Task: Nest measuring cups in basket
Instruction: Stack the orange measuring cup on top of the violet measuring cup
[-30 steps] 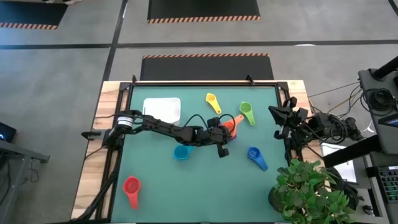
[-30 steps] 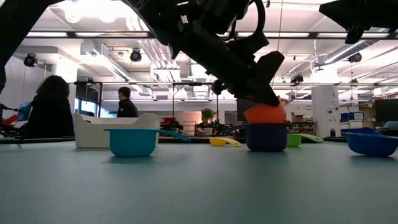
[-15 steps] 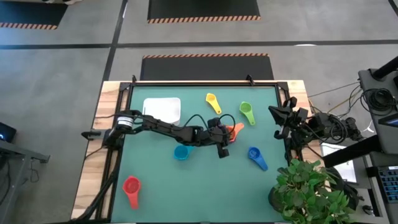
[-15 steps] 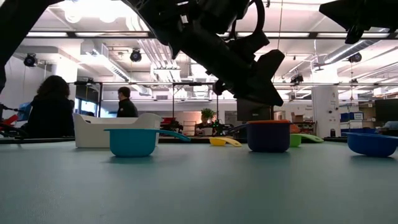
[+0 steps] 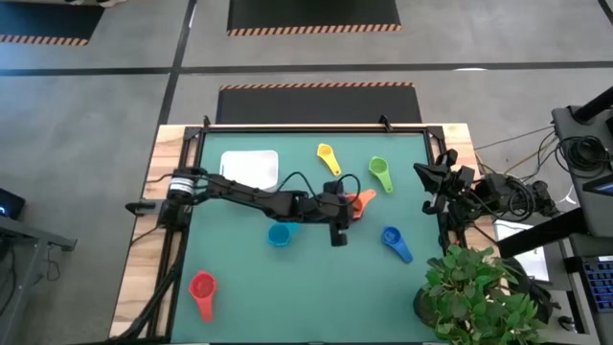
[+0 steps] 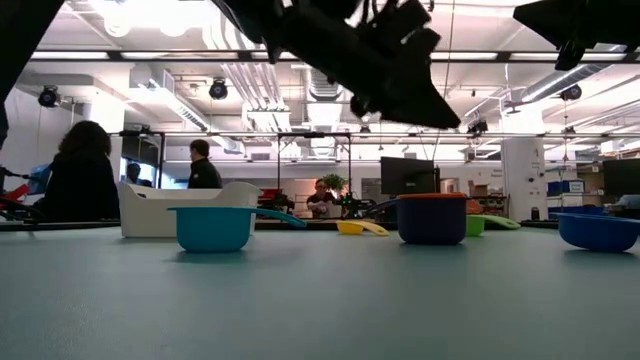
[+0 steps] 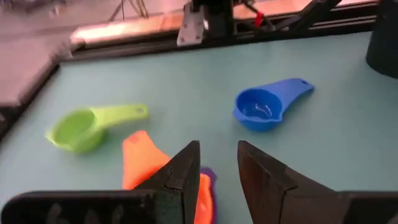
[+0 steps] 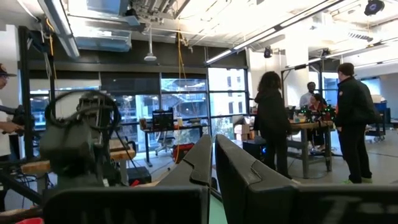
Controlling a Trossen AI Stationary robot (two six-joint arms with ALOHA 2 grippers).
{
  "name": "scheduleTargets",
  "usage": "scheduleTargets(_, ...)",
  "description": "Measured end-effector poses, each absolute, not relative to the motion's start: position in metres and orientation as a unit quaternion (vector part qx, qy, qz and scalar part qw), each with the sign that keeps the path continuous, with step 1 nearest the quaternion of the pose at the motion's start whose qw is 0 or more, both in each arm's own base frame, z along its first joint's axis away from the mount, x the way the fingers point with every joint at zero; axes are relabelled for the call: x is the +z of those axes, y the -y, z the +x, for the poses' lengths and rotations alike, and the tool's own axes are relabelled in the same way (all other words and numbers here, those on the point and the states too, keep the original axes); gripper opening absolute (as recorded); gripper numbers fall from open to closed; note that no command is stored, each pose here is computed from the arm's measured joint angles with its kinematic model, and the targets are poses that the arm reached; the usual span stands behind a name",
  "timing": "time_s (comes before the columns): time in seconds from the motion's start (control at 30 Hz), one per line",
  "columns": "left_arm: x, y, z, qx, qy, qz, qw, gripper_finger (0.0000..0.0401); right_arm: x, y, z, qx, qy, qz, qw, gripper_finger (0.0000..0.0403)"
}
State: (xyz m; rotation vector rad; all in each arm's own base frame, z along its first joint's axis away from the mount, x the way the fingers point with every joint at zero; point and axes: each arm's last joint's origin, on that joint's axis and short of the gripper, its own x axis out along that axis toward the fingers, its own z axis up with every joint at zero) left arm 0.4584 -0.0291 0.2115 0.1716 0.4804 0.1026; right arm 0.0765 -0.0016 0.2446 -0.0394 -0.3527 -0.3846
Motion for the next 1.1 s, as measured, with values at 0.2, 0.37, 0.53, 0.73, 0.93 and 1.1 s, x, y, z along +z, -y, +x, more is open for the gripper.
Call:
scheduleTargets(0.2, 0.22, 0.014, 0.459, 0.047, -0.22, 0.134, 0.965, 0.0083, 0.245, 0.002, 0.076, -0.19, 0.174, -0.02, 0.966, 0.0009)
scheduleTargets(0.37, 0.222, -0.011, 0.463, 0.02, -0.19, 0.108, 0.976, 0.0053, 0.245, 0.002, 0.077, -0.19, 0.174, -0.02, 0.966, 0.0009)
scheduleTargets(0.53, 0.222, -0.032, 0.463, 0.023, -0.185, 0.075, 0.98, 0.0007, 0.245, 0.002, 0.077, -0.19, 0.174, -0.02, 0.966, 0.0009)
scheduleTargets(0.73, 0.225, -0.041, 0.463, 0.009, -0.167, 0.052, 0.985, 0.0001, 0.245, 0.002, 0.077, -0.19, 0.174, -0.02, 0.966, 0.0009)
scheduleTargets(0.93, 0.228, -0.041, 0.465, 0.008, -0.146, 0.015, 0.989, 0.0, 0.245, 0.002, 0.076, -0.19, 0.175, -0.021, 0.966, 0.0009)
scheduleTargets(1.1, 0.211, -0.036, 0.474, 0.007, -0.133, -0.012, 0.991, 0.0, 0.245, 0.002, 0.076, -0.192, 0.174, -0.028, 0.965, 0.0009)
